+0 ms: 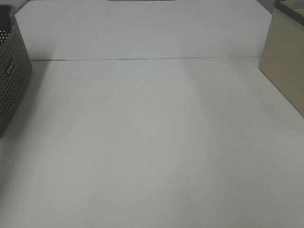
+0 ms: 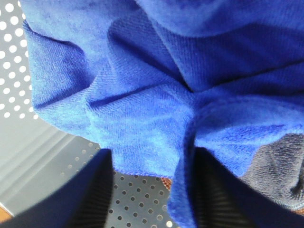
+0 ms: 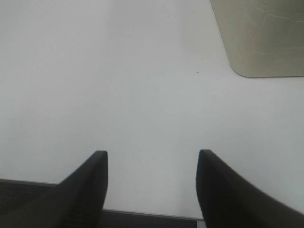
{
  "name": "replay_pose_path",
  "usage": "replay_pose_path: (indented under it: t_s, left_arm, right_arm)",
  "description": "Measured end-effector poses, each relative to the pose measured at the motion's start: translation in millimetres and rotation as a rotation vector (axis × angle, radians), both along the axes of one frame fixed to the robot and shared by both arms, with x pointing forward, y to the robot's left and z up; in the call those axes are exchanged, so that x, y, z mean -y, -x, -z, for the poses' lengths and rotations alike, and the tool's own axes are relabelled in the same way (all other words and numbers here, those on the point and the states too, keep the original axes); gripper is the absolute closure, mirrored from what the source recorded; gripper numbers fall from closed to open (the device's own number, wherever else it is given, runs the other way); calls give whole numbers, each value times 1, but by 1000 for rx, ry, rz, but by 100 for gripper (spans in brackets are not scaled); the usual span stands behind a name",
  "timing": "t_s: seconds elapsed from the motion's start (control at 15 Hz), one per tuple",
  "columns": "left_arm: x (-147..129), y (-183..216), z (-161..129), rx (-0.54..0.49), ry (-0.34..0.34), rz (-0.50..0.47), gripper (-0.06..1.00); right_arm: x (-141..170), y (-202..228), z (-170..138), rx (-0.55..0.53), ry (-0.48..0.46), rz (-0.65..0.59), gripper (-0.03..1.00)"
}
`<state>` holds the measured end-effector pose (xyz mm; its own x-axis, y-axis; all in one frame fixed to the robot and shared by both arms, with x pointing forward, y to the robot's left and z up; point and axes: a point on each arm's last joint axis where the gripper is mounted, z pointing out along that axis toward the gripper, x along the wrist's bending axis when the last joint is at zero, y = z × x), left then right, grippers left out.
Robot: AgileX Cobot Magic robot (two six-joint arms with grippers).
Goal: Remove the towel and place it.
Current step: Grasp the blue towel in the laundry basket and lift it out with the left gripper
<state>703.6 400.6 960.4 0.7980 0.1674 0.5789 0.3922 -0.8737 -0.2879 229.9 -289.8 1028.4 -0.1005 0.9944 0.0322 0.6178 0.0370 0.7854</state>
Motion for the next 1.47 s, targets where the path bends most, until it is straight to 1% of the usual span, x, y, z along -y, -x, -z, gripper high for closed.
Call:
replay_pose_path:
  t_s: [0.07,0.13,0.2,0.27,0.6,0.67,0.87,1.07,1.2,1.27,1.4,1.47]
  left_arm:
    - [0,0,0,-3,-2,2,59]
    - [0,0,0,-7,-4,4,73]
    - [0,1,0,-10,-5,2,91]
    - [0,1,0,-12,-5,0,94]
    - [0,1,-1,-6,-4,-6,94]
    - [0,2,-9,16,-1,-17,94]
    - [0,10,-48,111,-6,-42,94]
    - [2,27,-103,229,-15,-51,94]
    - [5,44,-139,308,2,-67,94]
    - [10,62,-174,397,33,-74,94]
    - [14,81,-204,481,62,-77,94]
    - [15,85,-211,505,65,-72,94]
  right_arm:
    - [0,0,0,0,0,0,41]
    - [0,0,0,0,0,0,41]
    - [0,0,0,0,0,0,41]
    - [0,0,0,0,0,0,41]
    - [0,0,0,0,0,0,41]
    - [0,0,0,0,0,0,41]
    - [0,0,0,0,0,0,41]
    - [0,0,0,0,0,0,41]
    - [0,0,0,0,0,0,41]
    - [0,0,0,0,0,0,41]
    - [0,0,0,4,0,0,41]
    - [0,0,0,5,0,0,41]
